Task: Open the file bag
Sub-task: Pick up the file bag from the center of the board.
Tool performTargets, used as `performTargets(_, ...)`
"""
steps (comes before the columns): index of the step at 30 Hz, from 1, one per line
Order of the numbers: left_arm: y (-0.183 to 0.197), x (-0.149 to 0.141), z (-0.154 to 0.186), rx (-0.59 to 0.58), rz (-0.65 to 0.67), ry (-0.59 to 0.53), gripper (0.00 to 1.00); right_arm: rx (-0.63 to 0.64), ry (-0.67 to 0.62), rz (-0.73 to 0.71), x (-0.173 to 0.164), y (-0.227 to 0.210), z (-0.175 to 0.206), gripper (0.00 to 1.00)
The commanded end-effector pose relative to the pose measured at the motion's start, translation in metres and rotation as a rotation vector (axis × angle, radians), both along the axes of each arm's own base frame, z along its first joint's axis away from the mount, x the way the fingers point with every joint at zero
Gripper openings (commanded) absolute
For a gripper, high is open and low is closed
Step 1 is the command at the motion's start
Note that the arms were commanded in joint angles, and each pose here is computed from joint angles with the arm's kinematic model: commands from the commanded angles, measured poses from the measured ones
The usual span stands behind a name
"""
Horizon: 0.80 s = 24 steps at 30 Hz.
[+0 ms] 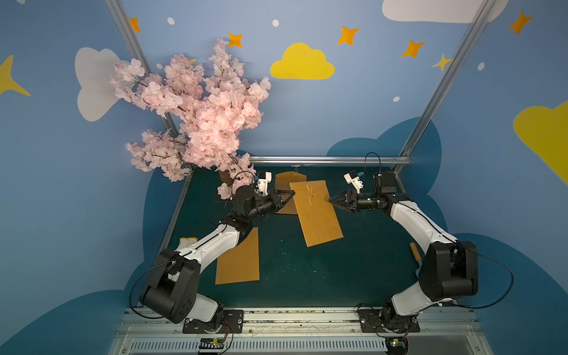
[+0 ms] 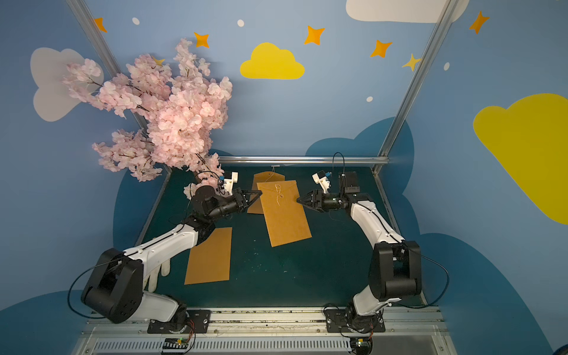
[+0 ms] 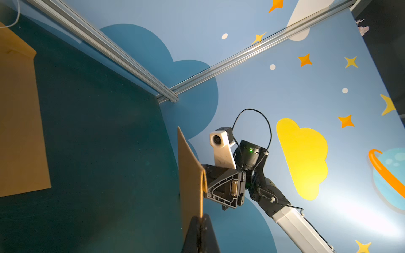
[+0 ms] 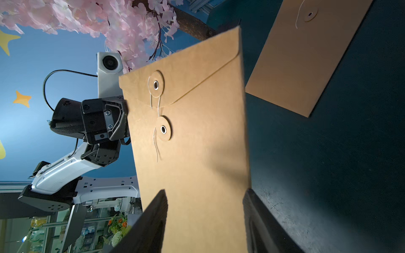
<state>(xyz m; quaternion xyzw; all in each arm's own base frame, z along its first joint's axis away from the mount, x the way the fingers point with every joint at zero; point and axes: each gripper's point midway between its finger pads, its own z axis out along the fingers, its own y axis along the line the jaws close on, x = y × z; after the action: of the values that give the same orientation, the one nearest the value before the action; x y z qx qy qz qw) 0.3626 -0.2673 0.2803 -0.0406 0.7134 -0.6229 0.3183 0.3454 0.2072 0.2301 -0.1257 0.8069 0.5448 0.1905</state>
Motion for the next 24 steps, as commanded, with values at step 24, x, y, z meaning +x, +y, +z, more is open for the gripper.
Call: performTargets(24,0.0,-0.01,0.014,-0.027,-0.056,-0.052,0.02,0.104,-0.028,0.081,-0.007,0.006,0.016,0.47)
